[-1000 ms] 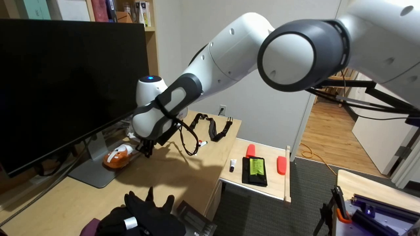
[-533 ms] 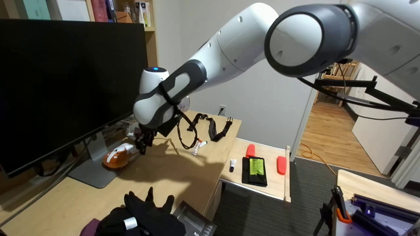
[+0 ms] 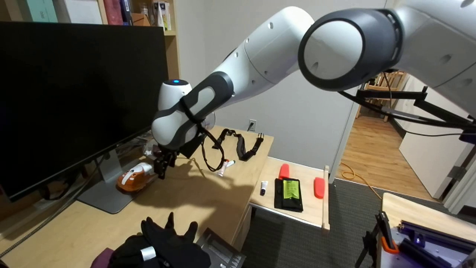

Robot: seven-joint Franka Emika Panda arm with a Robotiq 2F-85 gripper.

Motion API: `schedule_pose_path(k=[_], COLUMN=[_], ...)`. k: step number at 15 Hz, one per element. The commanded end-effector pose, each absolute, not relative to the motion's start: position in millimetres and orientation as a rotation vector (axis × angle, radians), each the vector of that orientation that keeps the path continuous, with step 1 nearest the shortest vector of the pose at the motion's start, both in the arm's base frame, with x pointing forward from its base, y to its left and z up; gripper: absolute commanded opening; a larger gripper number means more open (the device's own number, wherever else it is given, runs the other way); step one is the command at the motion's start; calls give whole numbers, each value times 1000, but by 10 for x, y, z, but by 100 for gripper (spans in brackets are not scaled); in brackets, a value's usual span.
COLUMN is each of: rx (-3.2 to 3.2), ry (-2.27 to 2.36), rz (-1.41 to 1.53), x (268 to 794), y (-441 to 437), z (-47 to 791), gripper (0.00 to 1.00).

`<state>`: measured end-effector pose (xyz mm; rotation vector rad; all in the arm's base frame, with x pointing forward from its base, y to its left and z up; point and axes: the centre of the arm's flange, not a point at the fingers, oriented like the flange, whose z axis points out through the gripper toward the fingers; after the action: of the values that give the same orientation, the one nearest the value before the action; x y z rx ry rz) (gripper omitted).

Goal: Take the brown plush toy from the monitor and place it on the right side of the desk

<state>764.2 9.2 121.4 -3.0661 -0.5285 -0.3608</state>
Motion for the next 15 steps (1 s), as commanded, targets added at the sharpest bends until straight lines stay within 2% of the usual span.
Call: schedule_pose_path(k=[1,5,6,7,8,15], rx=[-3066,-3067,-3067,-3061,-3058,-3028], ry=[-529,-529,-529,-521,-510,-499], rz=[-361,-361,-361,-364,-350,-332], x=[7643,7643,7643,7641,7620,7556], y=[93,91,91,121,158,485], z=[1214,1215,1215,1235,1255,1279], gripper=[73,73,93,94,100,100])
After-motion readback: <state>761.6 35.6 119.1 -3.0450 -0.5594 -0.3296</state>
